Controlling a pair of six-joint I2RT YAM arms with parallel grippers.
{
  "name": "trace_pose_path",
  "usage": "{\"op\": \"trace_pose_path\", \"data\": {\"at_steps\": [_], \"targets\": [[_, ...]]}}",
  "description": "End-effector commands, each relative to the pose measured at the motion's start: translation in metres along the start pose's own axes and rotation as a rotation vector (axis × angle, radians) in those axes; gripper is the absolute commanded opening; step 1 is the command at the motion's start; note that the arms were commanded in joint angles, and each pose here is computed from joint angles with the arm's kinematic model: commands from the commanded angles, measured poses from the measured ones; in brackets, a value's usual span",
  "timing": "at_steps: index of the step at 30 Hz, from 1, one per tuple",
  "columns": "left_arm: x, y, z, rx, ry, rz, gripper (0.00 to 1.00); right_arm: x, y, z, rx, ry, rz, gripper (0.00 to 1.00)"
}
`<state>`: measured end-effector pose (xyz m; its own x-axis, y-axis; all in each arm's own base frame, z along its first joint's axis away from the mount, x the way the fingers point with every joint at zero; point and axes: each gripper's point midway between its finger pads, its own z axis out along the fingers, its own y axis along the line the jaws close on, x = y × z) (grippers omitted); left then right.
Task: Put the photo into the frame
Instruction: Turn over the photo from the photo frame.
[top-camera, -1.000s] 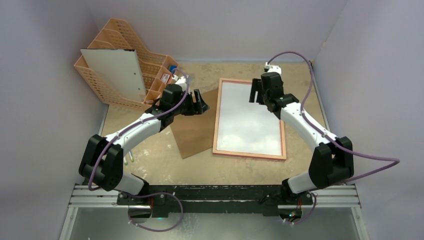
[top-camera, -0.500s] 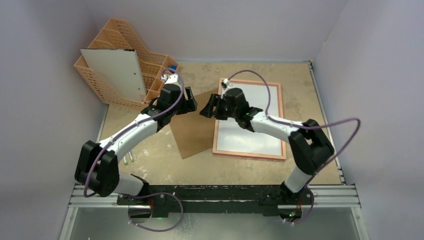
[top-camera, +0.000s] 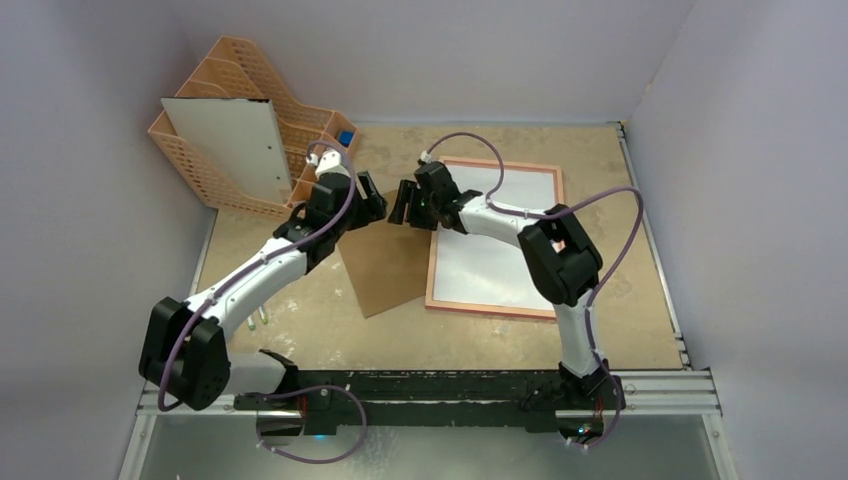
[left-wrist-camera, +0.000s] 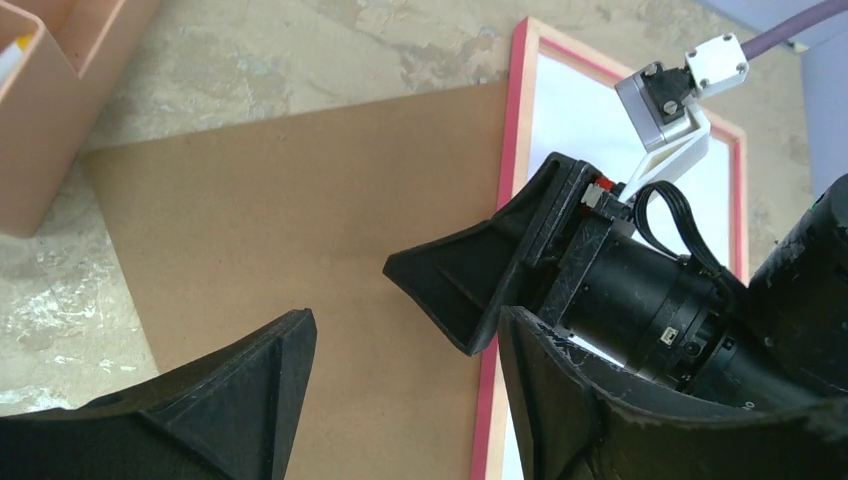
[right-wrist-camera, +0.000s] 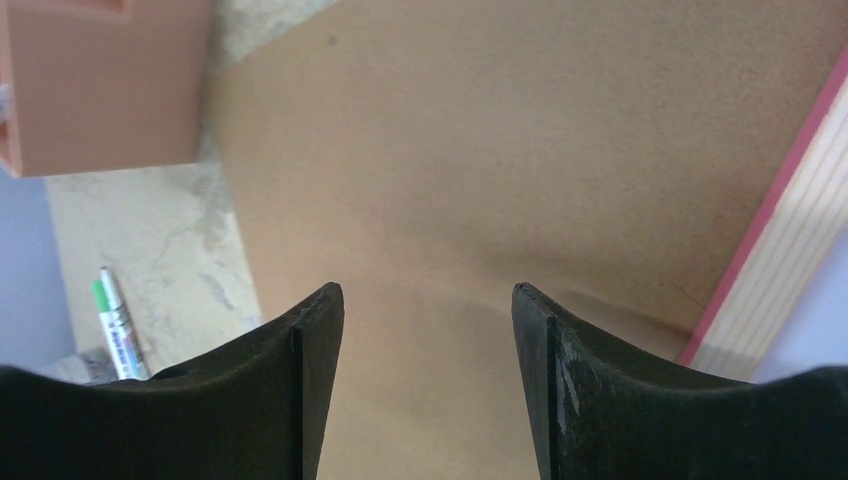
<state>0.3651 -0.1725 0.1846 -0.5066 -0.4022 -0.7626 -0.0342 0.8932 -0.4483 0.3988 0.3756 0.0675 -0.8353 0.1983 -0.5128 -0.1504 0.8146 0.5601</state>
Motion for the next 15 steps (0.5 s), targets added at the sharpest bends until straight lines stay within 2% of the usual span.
{"op": "trace_pose_path", "data": {"at_steps": [1,6,10,15], "targets": [[0.009,-0.004,0.011,0.029,0.022,-0.022,0.69,0.001,-0.018,-0.001,0.121,0.037,-0.012,0.65],[0.023,-0.008,0.025,0.065,0.075,0.032,0.70,0.000,-0.052,0.000,0.308,0.035,-0.019,0.65],[0.035,-0.018,0.039,0.130,0.103,0.038,0.70,-0.006,-0.068,-0.010,0.379,0.004,-0.019,0.66],[0.089,-0.002,0.061,0.130,0.240,0.008,0.69,-0.013,-0.084,-0.019,0.418,-0.018,0.002,0.66]]}}
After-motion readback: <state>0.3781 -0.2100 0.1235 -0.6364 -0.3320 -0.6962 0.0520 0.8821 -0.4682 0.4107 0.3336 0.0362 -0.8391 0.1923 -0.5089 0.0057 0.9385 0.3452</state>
